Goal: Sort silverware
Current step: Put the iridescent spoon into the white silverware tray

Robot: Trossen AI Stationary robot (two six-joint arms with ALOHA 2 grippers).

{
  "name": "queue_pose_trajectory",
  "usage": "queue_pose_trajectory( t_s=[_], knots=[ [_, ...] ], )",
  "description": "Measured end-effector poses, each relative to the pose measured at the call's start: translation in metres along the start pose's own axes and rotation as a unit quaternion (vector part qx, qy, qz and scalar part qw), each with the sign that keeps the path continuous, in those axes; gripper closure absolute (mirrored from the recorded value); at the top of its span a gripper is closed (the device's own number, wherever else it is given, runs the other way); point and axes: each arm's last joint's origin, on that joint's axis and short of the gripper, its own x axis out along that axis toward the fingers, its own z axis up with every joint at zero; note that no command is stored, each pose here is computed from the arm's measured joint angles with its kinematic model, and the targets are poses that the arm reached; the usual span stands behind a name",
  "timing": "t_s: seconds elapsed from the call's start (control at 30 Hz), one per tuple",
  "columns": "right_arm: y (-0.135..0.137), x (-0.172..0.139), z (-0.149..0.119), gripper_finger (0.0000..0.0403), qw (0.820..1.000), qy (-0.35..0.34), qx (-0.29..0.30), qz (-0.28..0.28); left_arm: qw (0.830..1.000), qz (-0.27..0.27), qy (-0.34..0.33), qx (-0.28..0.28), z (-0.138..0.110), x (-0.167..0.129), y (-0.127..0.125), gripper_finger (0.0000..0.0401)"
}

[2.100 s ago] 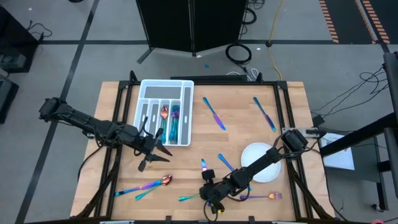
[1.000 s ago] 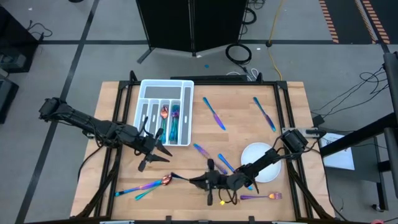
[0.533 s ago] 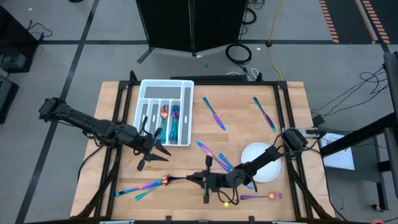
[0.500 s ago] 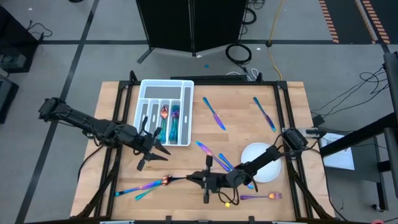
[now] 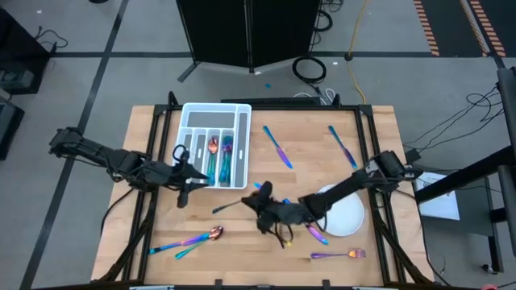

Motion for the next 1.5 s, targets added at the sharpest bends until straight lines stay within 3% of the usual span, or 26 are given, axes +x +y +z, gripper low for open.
queue_pose_trajectory(
  t_s=[0.13, 0.27, 0.67, 0.87, 1.0, 1.2, 1.37, 1.5],
  knots=[
    [-0.011, 0.017, -0.024, 0.0403, 0.998, 0.000, -0.045, 0.041, 0.999, 0.039, 0.004, -0.012, -0.004, -0.005, 0.005, 0.0287],
    [-0.029, 0.037, -0.052, 0.0403, 0.995, -0.028, -0.069, 0.066, 0.999, 0.044, 0.005, -0.012, -0.004, -0.005, 0.005, 0.0287],
    [-0.117, 0.094, -0.123, 0.0403, 0.968, -0.059, -0.170, 0.174, 0.997, 0.072, -0.001, 0.015, -0.004, -0.005, 0.007, 0.0287],
    [-0.146, 0.119, -0.142, 0.0403, 0.956, -0.120, -0.202, 0.176, 0.992, 0.122, -0.013, 0.040, -0.002, -0.006, 0.010, 0.0287],
    [-0.146, 0.140, -0.154, 0.0403, 0.944, -0.165, -0.221, 0.181, 0.992, 0.125, -0.013, 0.033, -0.002, -0.005, 0.010, 0.0287],
    [-0.136, 0.172, -0.163, 0.0403, 0.913, -0.176, -0.308, 0.203, 0.992, 0.130, 0.001, -0.001, -0.009, 0.000, 0.009, 0.0287],
    [-0.122, 0.193, -0.169, 0.0403, 0.882, -0.181, -0.346, 0.265, 0.991, 0.132, 0.005, -0.022, -0.011, 0.004, 0.009, 0.0287],
    [-0.125, 0.203, -0.164, 0.0403, 0.868, -0.192, -0.361, 0.281, 0.990, 0.133, 0.000, -0.036, -0.011, 0.005, 0.009, 0.0287]
  ],
)
